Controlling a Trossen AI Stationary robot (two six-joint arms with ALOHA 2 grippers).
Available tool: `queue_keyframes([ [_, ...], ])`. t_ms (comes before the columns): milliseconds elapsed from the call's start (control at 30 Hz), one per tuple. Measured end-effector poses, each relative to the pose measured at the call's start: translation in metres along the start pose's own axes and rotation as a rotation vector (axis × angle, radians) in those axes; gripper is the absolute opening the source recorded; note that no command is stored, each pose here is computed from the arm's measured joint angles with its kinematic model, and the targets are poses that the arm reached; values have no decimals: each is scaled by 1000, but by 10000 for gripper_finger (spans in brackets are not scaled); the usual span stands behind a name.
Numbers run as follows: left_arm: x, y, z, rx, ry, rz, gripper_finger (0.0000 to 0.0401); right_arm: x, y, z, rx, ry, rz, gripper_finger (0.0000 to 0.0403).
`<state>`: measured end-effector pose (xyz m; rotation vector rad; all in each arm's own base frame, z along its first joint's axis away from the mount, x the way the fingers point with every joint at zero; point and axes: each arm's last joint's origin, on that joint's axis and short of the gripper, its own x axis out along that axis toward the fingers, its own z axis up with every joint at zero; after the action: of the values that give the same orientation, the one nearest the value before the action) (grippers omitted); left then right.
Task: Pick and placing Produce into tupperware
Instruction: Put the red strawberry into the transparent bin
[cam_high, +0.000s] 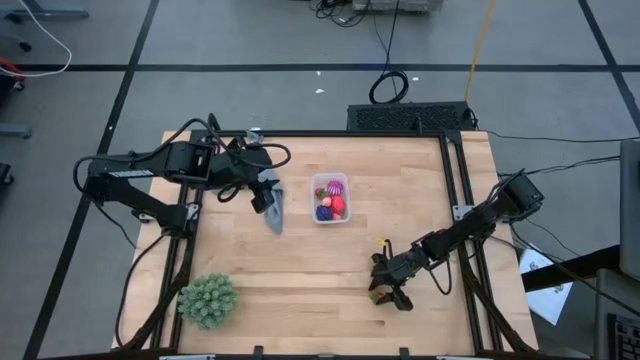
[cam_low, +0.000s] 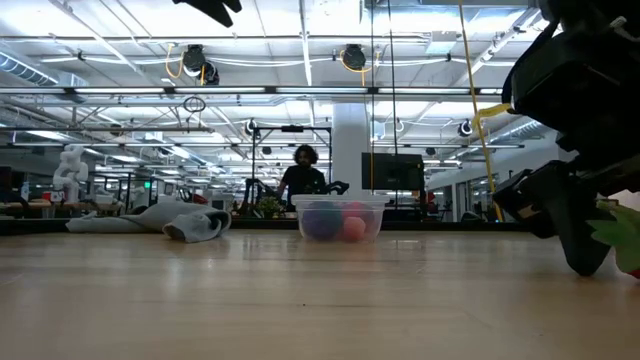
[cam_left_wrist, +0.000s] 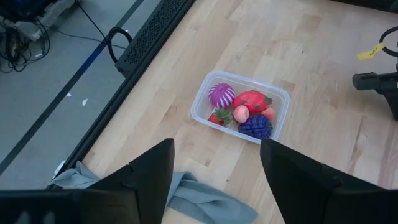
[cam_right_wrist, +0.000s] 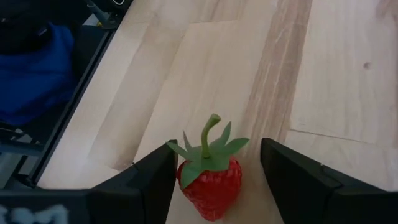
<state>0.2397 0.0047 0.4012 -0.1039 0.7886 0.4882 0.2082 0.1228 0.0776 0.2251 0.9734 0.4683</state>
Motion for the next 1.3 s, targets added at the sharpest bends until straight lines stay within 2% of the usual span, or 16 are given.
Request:
queue_keyframes([
  [300,0,0,0,0,0,0,244,-2,-4,-10,-1,25,-11,229],
  [1033,0,0,0,-5,0,0,244,-4,-14,-9,16,33,-22,148],
  [1300,0,0,0,-4,0,0,244,-6,-22,-7,5,28,-34,144],
])
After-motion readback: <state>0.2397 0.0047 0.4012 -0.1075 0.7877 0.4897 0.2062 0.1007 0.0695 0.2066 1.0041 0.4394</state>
